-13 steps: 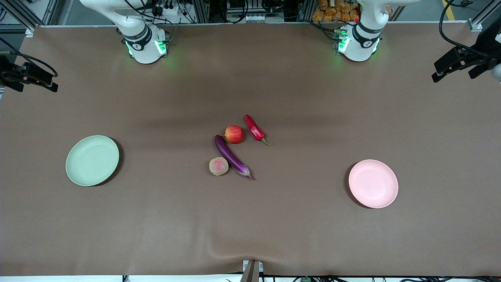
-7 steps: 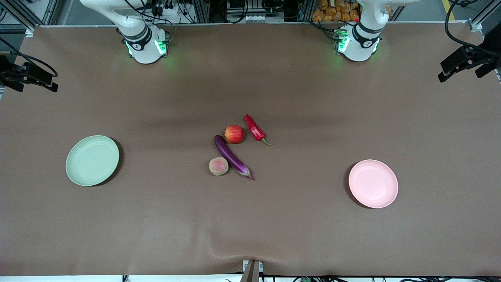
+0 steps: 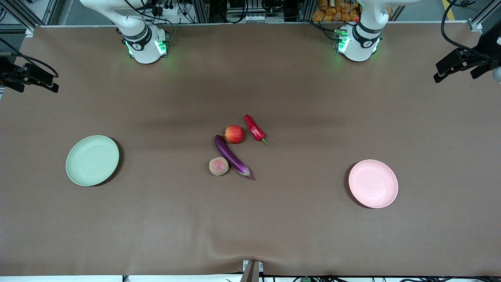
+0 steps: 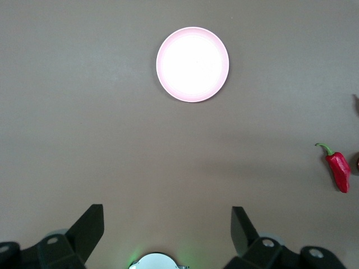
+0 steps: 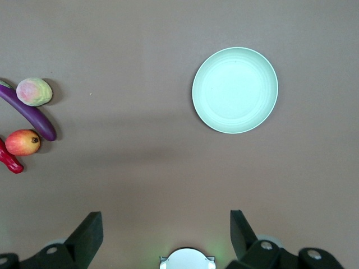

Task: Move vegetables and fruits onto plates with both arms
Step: 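Reach the left gripper to the red pepper while the right gripper reaches the peach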

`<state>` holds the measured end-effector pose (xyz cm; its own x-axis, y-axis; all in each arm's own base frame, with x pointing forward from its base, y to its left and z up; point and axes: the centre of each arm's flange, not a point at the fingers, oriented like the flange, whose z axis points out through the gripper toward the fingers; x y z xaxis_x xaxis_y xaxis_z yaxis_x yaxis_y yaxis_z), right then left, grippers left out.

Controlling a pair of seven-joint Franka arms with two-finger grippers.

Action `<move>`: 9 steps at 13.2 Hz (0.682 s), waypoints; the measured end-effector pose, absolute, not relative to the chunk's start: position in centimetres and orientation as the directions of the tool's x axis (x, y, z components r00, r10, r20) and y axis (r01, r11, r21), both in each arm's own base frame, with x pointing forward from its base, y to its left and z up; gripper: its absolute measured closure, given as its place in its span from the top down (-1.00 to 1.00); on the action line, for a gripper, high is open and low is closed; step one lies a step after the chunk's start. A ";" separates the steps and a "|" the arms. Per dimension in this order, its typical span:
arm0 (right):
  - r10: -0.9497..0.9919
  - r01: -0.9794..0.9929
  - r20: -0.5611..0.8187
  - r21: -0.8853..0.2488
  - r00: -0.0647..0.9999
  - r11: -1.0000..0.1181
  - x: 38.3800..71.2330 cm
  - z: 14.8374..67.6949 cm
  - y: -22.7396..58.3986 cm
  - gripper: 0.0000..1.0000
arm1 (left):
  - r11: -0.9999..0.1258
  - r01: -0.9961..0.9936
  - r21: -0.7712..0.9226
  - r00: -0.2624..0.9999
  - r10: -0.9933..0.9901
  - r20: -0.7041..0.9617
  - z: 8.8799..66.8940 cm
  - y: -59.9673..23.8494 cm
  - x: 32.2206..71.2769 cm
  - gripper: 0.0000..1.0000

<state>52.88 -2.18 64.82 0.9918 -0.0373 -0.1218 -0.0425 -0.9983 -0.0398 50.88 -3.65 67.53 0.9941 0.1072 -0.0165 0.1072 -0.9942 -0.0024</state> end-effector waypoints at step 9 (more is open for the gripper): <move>-0.036 -0.045 -0.182 -0.045 0.983 -0.998 53.6 61.9 0.8 1.00 | -0.983 0.182 0.008 0.982 0.181 -0.053 56.7 -19.8 56.3 1.00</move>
<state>53.61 0.76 61.92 0.9827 -0.0361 -0.1817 -0.0450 -0.9980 -0.0453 56.31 -19.84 56.69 0.9821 0.1810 -0.0530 0.1816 -0.9833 0.0080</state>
